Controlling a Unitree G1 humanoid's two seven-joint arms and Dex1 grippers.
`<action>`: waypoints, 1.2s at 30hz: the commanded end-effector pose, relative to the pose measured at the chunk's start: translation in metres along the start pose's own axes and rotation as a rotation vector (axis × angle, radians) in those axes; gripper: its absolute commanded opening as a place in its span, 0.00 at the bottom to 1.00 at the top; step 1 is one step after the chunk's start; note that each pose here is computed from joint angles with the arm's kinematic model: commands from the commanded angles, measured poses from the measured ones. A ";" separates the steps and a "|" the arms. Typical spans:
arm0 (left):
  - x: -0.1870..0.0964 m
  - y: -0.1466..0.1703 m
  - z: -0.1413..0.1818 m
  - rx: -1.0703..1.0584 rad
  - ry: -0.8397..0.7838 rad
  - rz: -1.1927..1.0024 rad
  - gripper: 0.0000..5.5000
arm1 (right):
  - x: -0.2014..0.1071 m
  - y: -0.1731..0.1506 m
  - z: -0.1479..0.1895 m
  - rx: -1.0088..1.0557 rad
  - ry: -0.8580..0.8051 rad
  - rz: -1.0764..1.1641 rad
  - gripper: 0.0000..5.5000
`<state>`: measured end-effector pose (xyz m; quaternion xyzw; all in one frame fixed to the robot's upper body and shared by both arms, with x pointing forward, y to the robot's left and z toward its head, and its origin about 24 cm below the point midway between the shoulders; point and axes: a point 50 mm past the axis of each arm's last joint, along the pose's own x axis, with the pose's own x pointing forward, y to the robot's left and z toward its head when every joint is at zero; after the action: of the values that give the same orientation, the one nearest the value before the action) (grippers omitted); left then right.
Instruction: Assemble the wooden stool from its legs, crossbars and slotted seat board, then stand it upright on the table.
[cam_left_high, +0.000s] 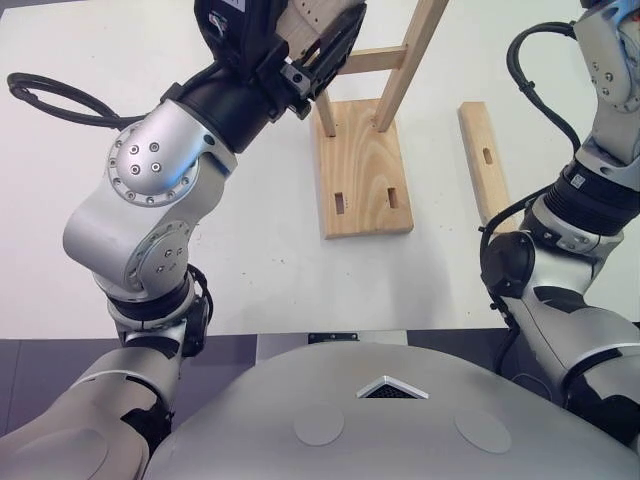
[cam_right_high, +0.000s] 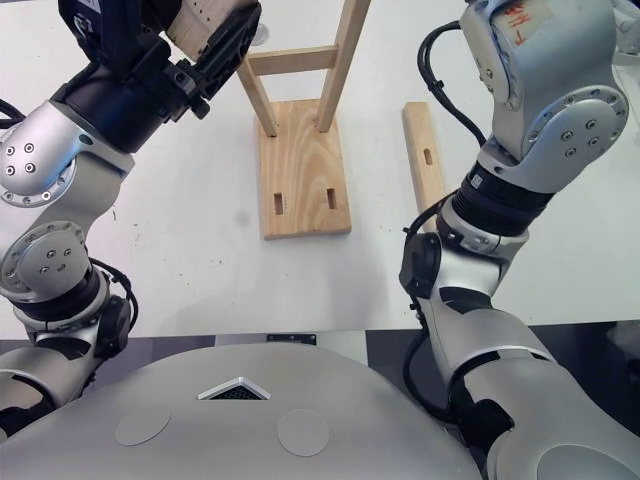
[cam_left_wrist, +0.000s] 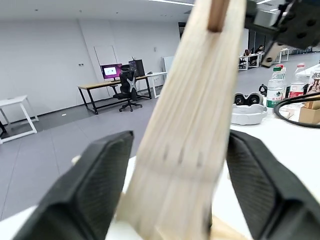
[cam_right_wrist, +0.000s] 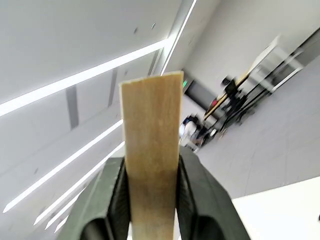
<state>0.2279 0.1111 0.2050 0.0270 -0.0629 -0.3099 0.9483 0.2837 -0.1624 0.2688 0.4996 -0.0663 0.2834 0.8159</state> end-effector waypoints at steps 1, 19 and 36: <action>-0.026 -0.002 -0.012 -0.025 0.083 -0.059 0.71 | -0.039 -0.016 0.009 -0.138 -0.084 -0.190 0.19; -0.066 0.028 -0.157 -0.065 0.568 0.292 0.75 | -0.126 -0.045 -0.056 -0.582 0.023 -0.404 0.19; -0.048 0.010 -0.159 -0.152 0.588 0.190 0.75 | -0.143 -0.067 -0.077 -0.571 0.071 -0.519 0.19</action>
<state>0.2159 0.1572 0.0426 0.0418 0.2305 -0.1890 0.9536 0.1879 -0.1796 0.1371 0.2447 -0.0303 0.0568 0.9674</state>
